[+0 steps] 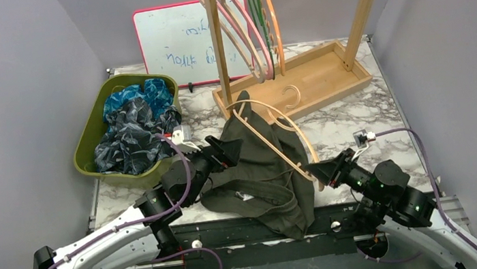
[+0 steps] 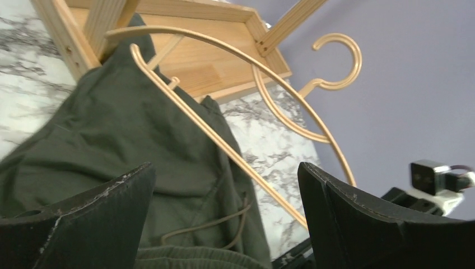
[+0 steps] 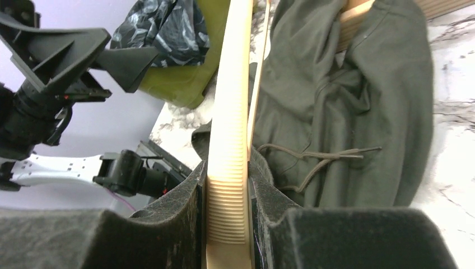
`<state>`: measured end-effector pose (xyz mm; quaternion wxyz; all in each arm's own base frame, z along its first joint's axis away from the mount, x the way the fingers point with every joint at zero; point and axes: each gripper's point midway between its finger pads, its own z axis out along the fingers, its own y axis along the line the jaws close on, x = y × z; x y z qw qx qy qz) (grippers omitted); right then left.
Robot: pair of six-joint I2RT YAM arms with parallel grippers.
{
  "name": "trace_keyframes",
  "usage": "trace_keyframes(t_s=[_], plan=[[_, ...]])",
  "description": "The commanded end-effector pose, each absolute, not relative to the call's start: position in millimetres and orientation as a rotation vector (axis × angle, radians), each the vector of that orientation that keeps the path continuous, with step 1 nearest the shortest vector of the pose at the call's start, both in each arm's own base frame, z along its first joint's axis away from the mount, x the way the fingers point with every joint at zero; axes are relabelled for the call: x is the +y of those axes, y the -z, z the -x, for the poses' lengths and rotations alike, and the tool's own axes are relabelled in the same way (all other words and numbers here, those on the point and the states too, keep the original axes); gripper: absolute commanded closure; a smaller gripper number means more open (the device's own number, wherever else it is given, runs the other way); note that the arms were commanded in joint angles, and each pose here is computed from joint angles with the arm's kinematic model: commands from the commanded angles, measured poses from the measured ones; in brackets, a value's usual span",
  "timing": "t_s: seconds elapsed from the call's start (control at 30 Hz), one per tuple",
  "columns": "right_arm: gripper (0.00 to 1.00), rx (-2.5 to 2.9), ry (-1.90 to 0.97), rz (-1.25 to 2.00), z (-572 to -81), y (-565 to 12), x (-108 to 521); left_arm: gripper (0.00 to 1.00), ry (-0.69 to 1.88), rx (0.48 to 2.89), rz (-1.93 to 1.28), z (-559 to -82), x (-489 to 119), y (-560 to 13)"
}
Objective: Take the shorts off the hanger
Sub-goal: Place the hanger on the clothes rod.
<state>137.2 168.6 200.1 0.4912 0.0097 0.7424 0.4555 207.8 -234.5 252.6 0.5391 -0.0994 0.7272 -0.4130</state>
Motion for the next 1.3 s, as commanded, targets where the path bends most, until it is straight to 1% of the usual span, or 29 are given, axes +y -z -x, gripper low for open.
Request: trace_keyframes(t_s=[0.0,0.17,0.37,0.53,0.63,0.87,0.97,1.03,1.27], plan=[[0.99,1.758,-0.959,-0.152,-154.5,-211.1,140.4,0.01,0.788,1.756,0.115,-212.9,-219.1,-250.7],[0.99,1.709,-0.824,-0.250,-166.4,-226.3,112.5,0.01,0.659,1.799,0.061,-217.4,-211.3,-243.0],[0.99,1.636,-0.751,-0.285,-170.4,-248.4,92.5,0.01,0.618,1.812,-0.005,-218.0,-213.3,-235.2],[0.99,1.620,-0.709,-0.268,-173.3,-258.4,88.5,0.01,0.568,1.810,-0.040,-220.6,-211.0,-227.5],[0.99,1.621,-0.673,-0.252,-178.1,-261.6,89.4,0.01,0.555,1.818,-0.179,-217.1,-220.9,-222.4],[0.99,1.670,-0.512,-0.107,-202.8,-266.1,108.0,0.01,0.529,1.847,-0.188,-218.2,-222.0,-216.4],[0.99,1.735,-0.371,-0.073,-222.0,-261.7,113.5,0.01,0.539,1.841,-0.190,-217.2,-222.1,-214.3],[0.99,1.732,-0.331,-0.053,-230.3,-271.9,117.5,0.01,0.546,1.841,-0.182,-216.3,-220.9,-212.3],[0.99,1.604,-0.288,0.089,-253.0,-333.9,140.7,0.01,0.559,1.823,-0.201,-211.3,-215.9,-214.4]])
